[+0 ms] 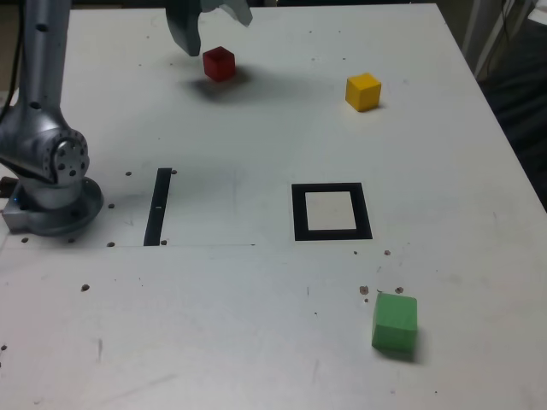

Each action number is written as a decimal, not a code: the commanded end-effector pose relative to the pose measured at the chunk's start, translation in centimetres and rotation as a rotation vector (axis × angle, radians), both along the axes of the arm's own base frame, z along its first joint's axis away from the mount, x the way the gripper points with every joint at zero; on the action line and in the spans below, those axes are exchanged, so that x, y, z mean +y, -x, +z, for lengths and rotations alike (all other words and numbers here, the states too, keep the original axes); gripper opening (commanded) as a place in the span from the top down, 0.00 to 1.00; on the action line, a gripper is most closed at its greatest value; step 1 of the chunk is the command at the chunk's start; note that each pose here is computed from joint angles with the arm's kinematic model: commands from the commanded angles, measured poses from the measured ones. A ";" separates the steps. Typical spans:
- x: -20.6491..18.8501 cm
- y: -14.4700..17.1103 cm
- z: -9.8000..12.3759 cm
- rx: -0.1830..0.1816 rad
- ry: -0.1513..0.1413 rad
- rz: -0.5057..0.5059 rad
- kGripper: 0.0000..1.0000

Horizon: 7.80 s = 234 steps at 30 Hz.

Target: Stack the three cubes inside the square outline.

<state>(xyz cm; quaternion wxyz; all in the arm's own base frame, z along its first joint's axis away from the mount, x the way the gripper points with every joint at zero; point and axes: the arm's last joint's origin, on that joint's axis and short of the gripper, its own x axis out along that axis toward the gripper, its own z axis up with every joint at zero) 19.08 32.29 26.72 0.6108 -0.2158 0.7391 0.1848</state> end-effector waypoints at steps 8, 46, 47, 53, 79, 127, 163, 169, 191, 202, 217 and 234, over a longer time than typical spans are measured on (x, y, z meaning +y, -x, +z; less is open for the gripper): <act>1.3 -0.6 -2.2 0.029 0.039 0.018 0.01; 3.8 -2.1 -5.5 0.051 0.059 0.027 0.74; 3.8 -2.1 -5.5 0.051 0.059 0.025 0.74; 3.5 -2.5 -5.4 0.048 0.060 0.014 0.74; -10.7 -8.3 0.4 0.008 -0.008 -0.286 0.74; -32.5 -18.3 -3.0 0.011 0.065 -0.592 0.74; -32.0 -17.4 -2.6 0.001 0.005 -0.594 0.00; -29.3 -17.3 -1.1 -0.023 -0.027 -0.606 0.00; -17.0 -20.0 0.4 -0.051 -0.032 -0.444 0.00; -12.8 -21.7 -0.2 -0.057 -0.038 -0.344 0.01; -9.1 -23.6 -4.3 -0.048 0.026 -0.276 0.04; -8.0 -24.7 -5.6 -0.063 0.005 -0.264 0.72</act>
